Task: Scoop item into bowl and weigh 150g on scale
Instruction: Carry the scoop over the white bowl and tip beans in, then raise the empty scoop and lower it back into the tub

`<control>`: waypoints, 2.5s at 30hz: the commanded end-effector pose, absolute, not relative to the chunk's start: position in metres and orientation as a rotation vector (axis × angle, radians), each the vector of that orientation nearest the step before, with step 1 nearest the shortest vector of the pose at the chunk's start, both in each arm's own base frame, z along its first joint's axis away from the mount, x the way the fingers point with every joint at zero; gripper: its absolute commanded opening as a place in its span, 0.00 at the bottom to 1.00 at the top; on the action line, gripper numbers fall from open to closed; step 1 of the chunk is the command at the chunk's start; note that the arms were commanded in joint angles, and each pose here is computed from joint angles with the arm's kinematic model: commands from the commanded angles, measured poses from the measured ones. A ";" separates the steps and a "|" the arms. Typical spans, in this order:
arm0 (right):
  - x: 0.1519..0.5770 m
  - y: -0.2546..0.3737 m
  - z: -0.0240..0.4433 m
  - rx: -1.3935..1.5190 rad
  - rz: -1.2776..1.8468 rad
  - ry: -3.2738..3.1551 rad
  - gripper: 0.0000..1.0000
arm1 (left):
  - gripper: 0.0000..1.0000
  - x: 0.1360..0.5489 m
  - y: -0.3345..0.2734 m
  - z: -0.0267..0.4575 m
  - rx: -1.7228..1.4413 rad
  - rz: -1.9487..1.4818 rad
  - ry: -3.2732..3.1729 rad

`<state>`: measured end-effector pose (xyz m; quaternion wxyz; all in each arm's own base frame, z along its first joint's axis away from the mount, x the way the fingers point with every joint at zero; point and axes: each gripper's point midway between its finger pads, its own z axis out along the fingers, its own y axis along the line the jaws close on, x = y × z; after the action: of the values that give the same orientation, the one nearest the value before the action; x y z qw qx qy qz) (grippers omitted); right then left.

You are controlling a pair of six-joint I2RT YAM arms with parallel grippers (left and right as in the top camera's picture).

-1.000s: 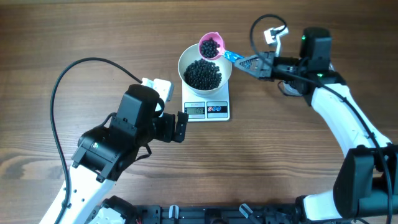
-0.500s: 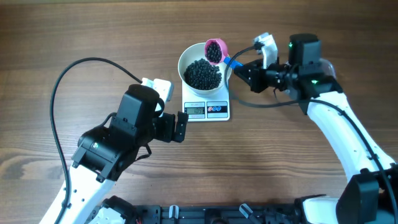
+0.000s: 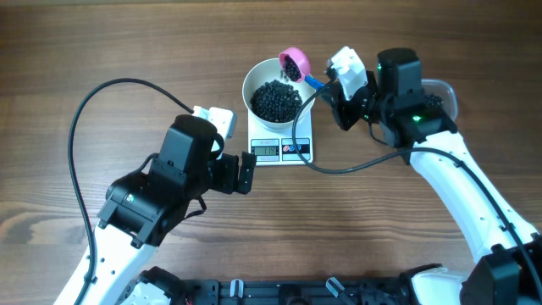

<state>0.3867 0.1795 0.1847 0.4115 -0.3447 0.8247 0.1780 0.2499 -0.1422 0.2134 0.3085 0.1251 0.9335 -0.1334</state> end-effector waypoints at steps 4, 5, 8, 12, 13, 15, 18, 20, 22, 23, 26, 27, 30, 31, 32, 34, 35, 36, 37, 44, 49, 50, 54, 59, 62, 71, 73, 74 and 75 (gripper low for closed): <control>0.384 0.193 0.194 -1.052 0.174 1.971 0.04 | 1.00 0.249 -0.144 0.214 0.356 -0.355 2.459; 0.385 0.193 0.193 -1.057 0.124 1.974 0.04 | 1.00 0.249 -0.144 0.214 0.356 -0.355 2.459; 0.384 0.192 0.190 -1.112 0.039 1.960 0.04 | 1.00 0.249 -0.144 0.214 0.356 -0.355 2.459; 0.383 0.193 0.190 -1.123 0.039 1.956 0.04 | 1.00 0.249 -0.144 0.214 0.356 -0.355 2.459; 0.383 0.196 0.191 -1.081 0.066 1.974 0.04 | 1.00 0.249 -0.144 0.214 0.356 -0.355 2.459; 0.383 0.198 0.193 -0.916 0.161 2.051 0.04 | 1.00 0.249 -0.144 0.214 0.356 -0.355 2.459; 0.387 0.199 0.199 -0.597 0.325 2.150 0.04 | 1.00 0.249 -0.144 0.214 0.356 -0.355 2.459; 0.393 0.195 0.219 -0.533 0.335 2.092 0.04 | 1.00 0.249 -0.144 0.214 0.356 -0.355 2.459; 0.404 0.170 0.249 -0.440 0.264 2.013 0.04 | 1.00 0.249 -0.144 0.214 0.356 -0.355 2.459; 0.409 0.139 0.268 -0.342 0.171 1.976 0.04 | 1.00 0.249 -0.144 0.214 0.356 -0.355 2.459; 0.405 0.076 0.292 -0.181 0.036 1.958 0.04 | 1.00 0.249 -0.144 0.214 0.356 -0.355 2.459; 0.401 0.054 0.293 -0.134 0.003 1.974 0.04 | 1.00 0.249 -0.144 0.214 0.356 -0.355 2.459; 0.389 0.002 0.273 0.024 -0.061 2.078 0.04 | 1.00 0.249 -0.144 0.214 0.356 -0.355 2.459; 0.385 -0.008 0.265 0.066 -0.071 2.113 0.04 | 1.00 0.249 -0.144 0.214 0.356 -0.355 2.459; 0.379 -0.020 0.256 0.098 -0.092 2.155 0.04 | 1.00 0.249 -0.144 0.214 0.356 -0.355 2.459; 0.372 -0.036 0.248 0.144 -0.119 2.197 0.04 | 1.00 0.249 -0.144 0.214 0.356 -0.355 2.459; 0.369 -0.042 0.245 0.163 -0.129 2.210 0.04 | 1.00 0.249 -0.144 0.214 0.356 -0.355 2.459; 0.365 -0.054 0.240 0.199 -0.147 2.230 0.04 | 1.00 0.249 -0.144 0.214 0.356 -0.355 2.459; 0.363 -0.059 0.238 0.216 -0.155 2.241 0.04 | 1.00 0.249 -0.144 0.214 0.356 -0.355 2.459; 0.364 -0.059 0.223 0.219 -0.127 2.286 0.04 | 1.00 0.249 -0.144 0.214 0.356 -0.355 2.459; 0.422 -0.032 0.233 0.091 0.084 2.128 0.04 | 1.00 0.249 -0.144 0.214 0.356 -0.355 2.459; 0.436 -0.025 0.233 0.055 0.136 2.094 0.04 | 1.00 0.249 -0.144 0.214 0.356 -0.355 2.459; 0.473 -0.007 0.217 0.078 0.337 2.030 0.04 | 1.00 0.249 -0.144 0.214 0.356 -0.355 2.459; 0.482 -0.009 0.209 0.207 0.410 2.021 0.04 | 1.00 0.249 -0.144 0.214 0.356 -0.355 2.459; 0.482 -0.009 0.209 0.306 0.471 2.016 0.04 | 1.00 0.249 -0.144 0.214 0.356 -0.355 2.459; 0.485 -0.010 0.215 0.327 0.488 1.988 0.04 | 1.00 0.249 -0.144 0.214 0.356 -0.355 2.459; 0.485 -0.006 0.217 0.326 0.517 1.983 0.04 | 1.00 0.249 -0.144 0.214 0.356 -0.355 2.459; 0.482 0.001 0.219 0.221 0.507 1.990 0.04 | 1.00 0.249 -0.144 0.214 0.356 -0.355 2.459; 0.479 0.002 0.223 0.139 0.464 1.990 0.04 | 1.00 0.249 -0.144 0.214 0.356 -0.355 2.459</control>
<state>0.4823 -0.0081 0.2148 0.5096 0.1250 0.8278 0.1986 0.2497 -0.1423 0.2137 0.3090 0.1254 0.9332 -0.1336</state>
